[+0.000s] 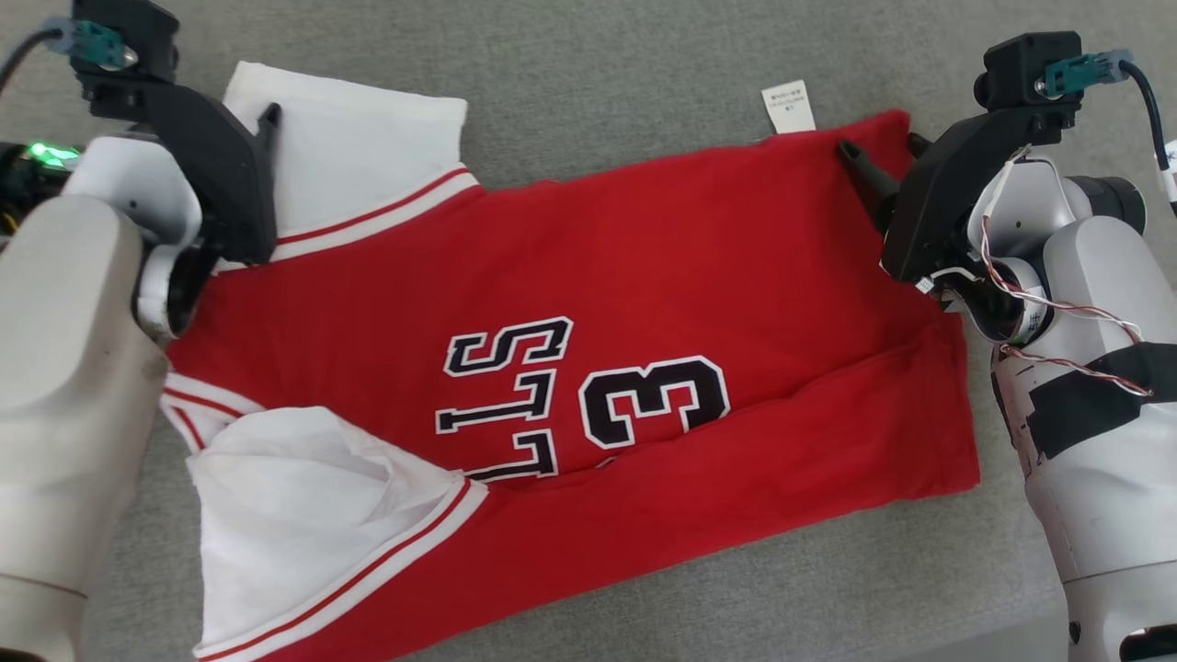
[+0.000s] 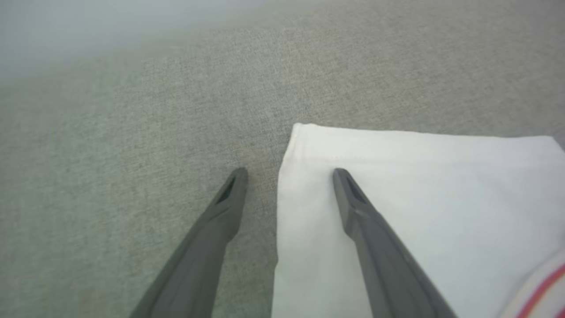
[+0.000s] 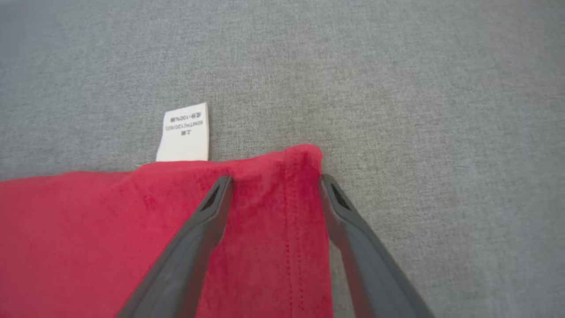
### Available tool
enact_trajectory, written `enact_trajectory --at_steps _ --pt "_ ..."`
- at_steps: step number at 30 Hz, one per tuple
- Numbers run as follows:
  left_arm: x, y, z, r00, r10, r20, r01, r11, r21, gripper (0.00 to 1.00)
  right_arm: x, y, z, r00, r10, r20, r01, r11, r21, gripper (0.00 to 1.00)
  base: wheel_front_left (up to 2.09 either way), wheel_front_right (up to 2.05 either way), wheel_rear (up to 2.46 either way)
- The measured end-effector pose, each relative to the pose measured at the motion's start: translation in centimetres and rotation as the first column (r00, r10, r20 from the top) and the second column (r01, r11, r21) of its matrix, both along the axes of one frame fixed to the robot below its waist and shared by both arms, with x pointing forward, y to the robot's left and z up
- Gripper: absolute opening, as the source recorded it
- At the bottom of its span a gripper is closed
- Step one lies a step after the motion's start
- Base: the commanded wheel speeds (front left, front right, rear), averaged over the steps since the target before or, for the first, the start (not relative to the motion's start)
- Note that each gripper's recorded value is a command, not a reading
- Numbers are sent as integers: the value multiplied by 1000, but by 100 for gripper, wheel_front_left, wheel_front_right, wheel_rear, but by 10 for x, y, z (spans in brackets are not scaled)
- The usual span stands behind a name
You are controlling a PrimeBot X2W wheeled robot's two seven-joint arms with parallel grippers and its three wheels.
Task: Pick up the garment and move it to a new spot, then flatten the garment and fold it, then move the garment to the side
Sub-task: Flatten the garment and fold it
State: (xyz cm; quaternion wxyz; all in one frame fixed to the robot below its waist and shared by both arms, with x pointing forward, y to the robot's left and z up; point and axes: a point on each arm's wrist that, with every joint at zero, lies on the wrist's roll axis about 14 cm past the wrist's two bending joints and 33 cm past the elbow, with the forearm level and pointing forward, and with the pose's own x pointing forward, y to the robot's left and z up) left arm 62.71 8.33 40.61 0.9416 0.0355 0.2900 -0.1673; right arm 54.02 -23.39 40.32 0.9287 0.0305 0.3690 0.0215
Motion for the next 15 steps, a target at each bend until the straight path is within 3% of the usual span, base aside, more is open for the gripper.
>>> enact_trajectory --at_steps 4,5,6,15 --pt "8 -4 -8 1000 -11 -28 11 1000 7 100 -1 -10 -4 1000 -12 -11 12 1000 -5 100 0 0 0" --pt "10 -5 -10 999 -17 -37 17 1000 8 72 0 -13 -4 1000 -12 -17 12 1000 -11 100 0 0 0" --pt "10 -6 -13 998 -24 -53 24 1000 10 0 0 -15 -6 1000 -12 -27 12 1000 -13 100 0 0 0" --pt "12 -5 -12 996 -48 -78 48 999 10 0 -2 -20 -3 997 22 -69 -24 999 -30 100 0 0 0"
